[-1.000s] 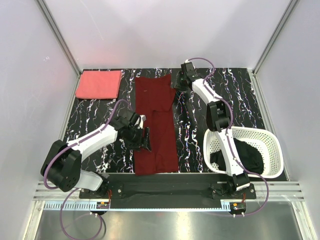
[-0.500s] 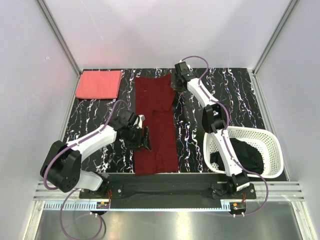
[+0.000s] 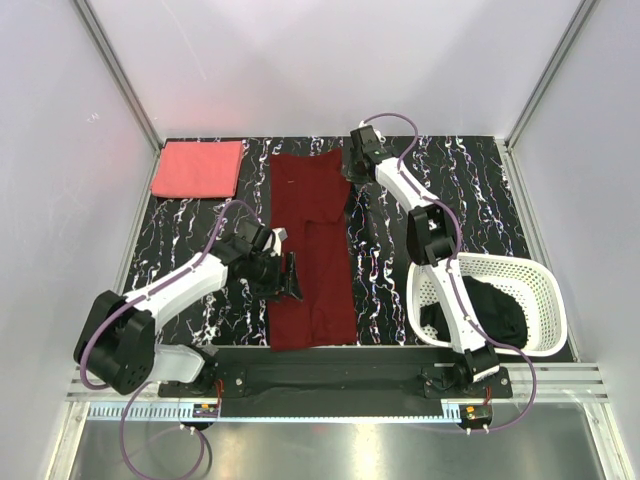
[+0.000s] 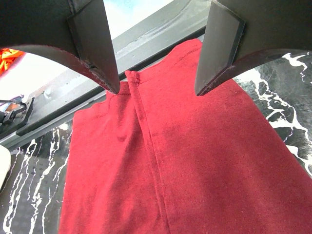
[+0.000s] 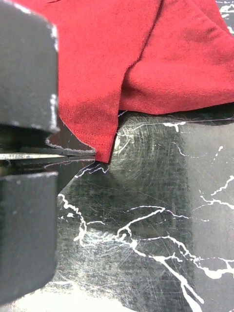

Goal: Fold and stack the t-shirts
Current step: Fold the tshirt

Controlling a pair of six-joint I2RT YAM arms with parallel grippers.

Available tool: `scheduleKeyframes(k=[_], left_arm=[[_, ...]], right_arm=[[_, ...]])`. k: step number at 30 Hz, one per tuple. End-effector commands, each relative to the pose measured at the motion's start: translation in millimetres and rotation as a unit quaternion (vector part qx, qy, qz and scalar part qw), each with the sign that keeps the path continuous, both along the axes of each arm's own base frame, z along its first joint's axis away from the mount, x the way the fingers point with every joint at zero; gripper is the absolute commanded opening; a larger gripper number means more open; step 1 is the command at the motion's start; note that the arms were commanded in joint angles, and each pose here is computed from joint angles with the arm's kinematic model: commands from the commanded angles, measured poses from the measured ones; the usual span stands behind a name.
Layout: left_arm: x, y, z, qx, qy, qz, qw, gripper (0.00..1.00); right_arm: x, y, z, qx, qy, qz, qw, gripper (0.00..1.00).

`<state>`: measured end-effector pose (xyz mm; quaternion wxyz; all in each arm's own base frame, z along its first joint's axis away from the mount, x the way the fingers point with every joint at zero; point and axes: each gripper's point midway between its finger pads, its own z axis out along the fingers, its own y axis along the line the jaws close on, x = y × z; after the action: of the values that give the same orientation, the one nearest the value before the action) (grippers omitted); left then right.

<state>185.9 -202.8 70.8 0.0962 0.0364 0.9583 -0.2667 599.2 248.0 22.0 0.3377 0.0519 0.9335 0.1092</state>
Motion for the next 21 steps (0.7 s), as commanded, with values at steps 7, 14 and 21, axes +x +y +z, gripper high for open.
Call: scheduleKeyframes(k=[7,14,21], left_arm=[[8.4,-4.1,19.0,-0.021,-0.025,-0.002,0.999,0.68],[7.1,-3.2,18.3,-0.023,-0.025,0.002,0.999,0.68],[5.1,-2.2,18.1,-0.024,-0.025,0.003,0.999,0.68]], right_arm=[[-14.8,23.4,81.1,0.039,-0.059,0.027,0.997,0.00],[-24.8,46.3,103.4,0.053,-0.073,0.051,0.995,0.00],[-25.5,72.0,98.8,0.064,-0.070,0.071,0.993,0.00]])
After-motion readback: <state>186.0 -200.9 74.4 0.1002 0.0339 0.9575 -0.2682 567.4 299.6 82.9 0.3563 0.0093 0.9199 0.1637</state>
